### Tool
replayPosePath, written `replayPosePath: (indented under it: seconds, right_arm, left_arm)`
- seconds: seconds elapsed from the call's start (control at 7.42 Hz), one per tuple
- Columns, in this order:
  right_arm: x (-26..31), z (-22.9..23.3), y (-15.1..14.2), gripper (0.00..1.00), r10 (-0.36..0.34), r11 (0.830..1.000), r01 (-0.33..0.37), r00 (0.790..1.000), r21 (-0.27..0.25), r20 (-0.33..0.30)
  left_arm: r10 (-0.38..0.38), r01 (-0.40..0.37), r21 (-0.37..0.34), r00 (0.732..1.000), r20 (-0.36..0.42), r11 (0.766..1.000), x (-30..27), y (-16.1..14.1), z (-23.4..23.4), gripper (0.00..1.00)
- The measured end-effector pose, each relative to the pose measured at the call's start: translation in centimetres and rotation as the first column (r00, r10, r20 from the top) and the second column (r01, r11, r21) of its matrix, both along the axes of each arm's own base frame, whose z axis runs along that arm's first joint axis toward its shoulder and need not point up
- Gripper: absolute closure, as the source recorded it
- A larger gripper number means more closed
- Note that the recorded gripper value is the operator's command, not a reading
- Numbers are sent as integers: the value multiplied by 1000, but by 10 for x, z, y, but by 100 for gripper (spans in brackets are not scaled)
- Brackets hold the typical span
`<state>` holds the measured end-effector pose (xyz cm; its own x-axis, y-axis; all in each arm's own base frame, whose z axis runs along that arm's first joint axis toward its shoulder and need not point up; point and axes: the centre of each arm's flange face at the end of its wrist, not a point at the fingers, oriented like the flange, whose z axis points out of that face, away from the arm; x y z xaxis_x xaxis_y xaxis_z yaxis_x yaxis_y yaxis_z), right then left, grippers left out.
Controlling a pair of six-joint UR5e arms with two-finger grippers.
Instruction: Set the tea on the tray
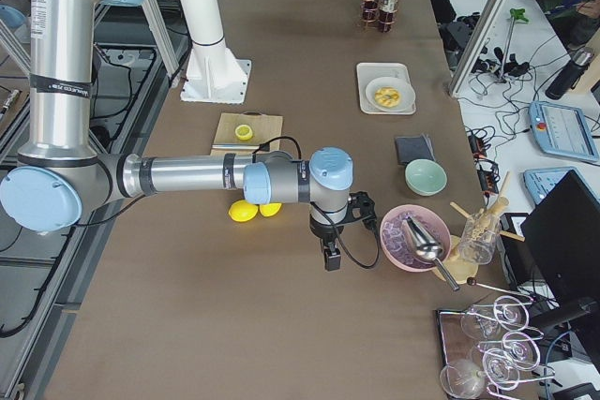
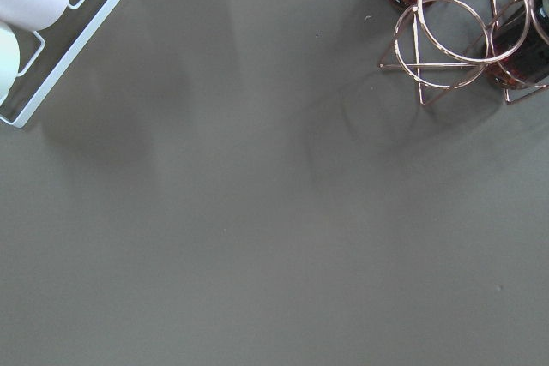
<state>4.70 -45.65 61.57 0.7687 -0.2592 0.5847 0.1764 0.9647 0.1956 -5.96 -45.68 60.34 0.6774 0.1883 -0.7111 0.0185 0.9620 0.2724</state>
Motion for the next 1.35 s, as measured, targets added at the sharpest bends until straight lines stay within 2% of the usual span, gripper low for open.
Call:
replayPosePath:
  seconds: [0.4,0.94,1.21,1.35]
  right_arm:
    - [-1,-38,-10,0,8,996,-9,1000,89,13]
    - [-7,-100,-27,0,-11,967,6,1000,253,16]
    - [-55,-122,-41,0,-97,940,83,995,331,24]
    - [-83,-130,-43,0,-108,936,87,993,340,43]
  left_arm:
    - [-7,7,79,1000,-5,997,-1,-4,-18,0]
    - [-46,48,186,999,-17,981,-5,-12,-49,1]
    - [-124,135,190,990,-70,972,0,-16,-66,0]
    - [-164,180,204,982,-93,962,10,-17,-73,1]
